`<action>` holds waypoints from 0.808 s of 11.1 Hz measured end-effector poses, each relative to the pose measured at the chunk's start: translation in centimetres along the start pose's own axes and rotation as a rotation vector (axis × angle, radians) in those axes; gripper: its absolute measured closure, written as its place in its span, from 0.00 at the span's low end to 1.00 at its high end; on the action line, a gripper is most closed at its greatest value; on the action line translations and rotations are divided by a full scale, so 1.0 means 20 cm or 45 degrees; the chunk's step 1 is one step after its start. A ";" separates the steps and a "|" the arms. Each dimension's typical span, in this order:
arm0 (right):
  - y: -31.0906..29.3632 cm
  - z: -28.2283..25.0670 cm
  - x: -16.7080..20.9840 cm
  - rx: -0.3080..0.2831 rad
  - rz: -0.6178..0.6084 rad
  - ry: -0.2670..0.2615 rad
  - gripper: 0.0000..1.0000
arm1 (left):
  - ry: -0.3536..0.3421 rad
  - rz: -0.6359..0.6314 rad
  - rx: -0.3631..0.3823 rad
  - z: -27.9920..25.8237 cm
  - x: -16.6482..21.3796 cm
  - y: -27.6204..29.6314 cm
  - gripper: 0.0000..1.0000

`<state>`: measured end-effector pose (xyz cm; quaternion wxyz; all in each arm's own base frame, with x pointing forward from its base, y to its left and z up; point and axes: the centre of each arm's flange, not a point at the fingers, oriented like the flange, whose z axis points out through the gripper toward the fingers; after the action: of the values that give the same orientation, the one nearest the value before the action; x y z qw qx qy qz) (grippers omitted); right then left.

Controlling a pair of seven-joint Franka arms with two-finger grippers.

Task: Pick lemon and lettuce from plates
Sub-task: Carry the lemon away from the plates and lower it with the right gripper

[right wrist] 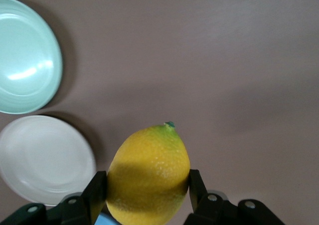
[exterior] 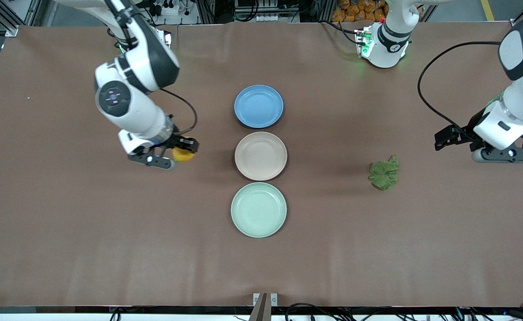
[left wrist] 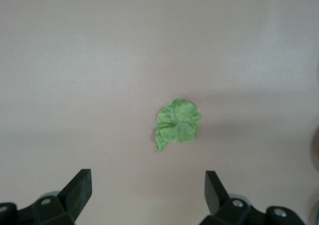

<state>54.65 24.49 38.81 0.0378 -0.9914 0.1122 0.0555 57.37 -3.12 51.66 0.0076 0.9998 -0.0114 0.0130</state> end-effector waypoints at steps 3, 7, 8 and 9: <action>0.49 0.10 0.13 -0.045 -0.185 -0.062 0.28 | -0.025 -0.005 -0.005 -0.11 -0.10 0.04 0.00; 1.06 0.34 0.25 -0.039 -0.355 -0.008 0.28 | -0.024 -0.003 -0.005 -0.20 -0.17 0.10 0.00; 1.13 0.39 0.26 -0.041 -0.374 0.011 0.28 | -0.004 -0.014 -0.007 -0.24 -0.17 0.12 0.00; 1.17 0.44 0.27 -0.043 -0.389 0.019 0.28 | 0.024 -0.016 -0.009 -0.30 -0.16 0.14 0.00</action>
<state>53.61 1.27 28.06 0.0282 -0.9978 -0.0405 0.0435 53.95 -5.69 57.56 0.0113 0.9997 -0.0051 0.0224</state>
